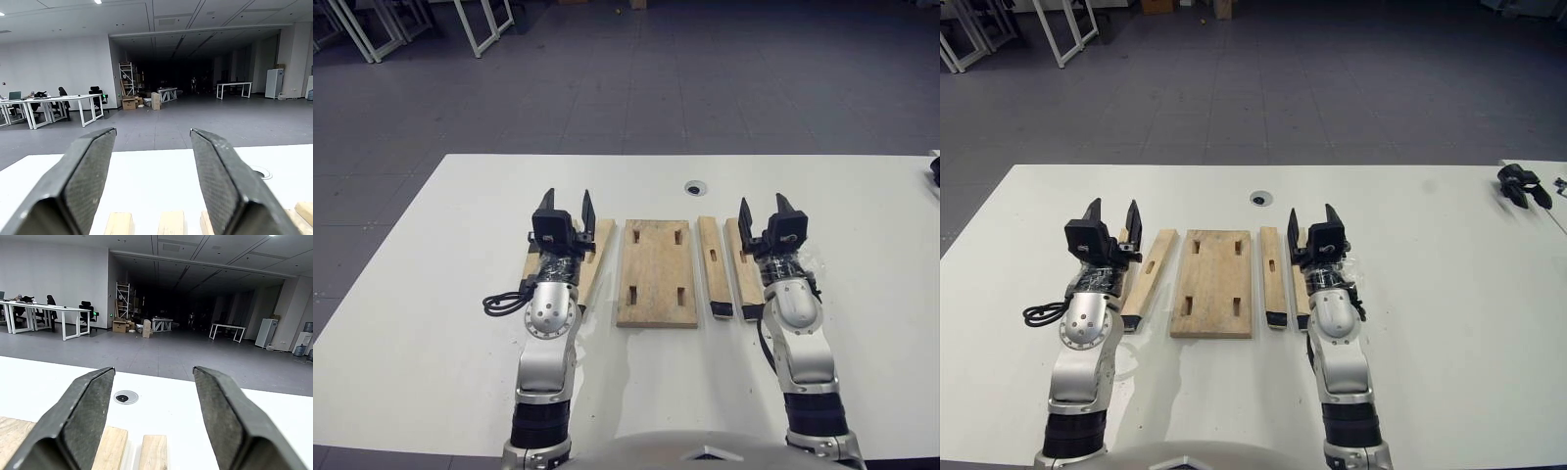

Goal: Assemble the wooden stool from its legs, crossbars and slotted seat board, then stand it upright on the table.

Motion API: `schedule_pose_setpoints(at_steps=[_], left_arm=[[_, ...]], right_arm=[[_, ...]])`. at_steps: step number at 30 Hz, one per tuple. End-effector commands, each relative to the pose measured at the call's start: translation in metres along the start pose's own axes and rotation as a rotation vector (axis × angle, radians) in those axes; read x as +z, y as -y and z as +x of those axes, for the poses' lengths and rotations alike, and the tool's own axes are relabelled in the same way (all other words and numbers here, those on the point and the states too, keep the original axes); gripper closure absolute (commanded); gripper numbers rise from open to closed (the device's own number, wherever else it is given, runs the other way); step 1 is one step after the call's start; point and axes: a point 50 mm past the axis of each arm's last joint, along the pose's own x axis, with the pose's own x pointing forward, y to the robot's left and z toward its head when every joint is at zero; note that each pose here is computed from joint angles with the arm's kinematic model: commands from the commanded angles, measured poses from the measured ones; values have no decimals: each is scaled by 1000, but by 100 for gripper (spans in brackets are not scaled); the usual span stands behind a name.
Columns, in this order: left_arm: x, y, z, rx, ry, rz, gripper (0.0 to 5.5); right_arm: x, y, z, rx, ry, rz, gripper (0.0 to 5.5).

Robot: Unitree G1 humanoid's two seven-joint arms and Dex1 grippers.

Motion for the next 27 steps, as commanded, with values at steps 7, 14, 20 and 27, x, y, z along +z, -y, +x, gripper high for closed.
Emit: schedule_pose_setpoints(at_steps=[7,14,20,27], left_arm=[[-7,0,6,-12,-8,84,271],[-9,1,6,-20,-9,84,271],[-8,2,5,-20,-4,78,271],[-10,0,1,-12,-11,79,271]], right_arm=[[7,4,3,-36,82,-67,258],[5,2,0,-46,101,-75,258],[-4,9,3,-81,22,-54,258],[5,45,13,-129,-137,-46,258]])
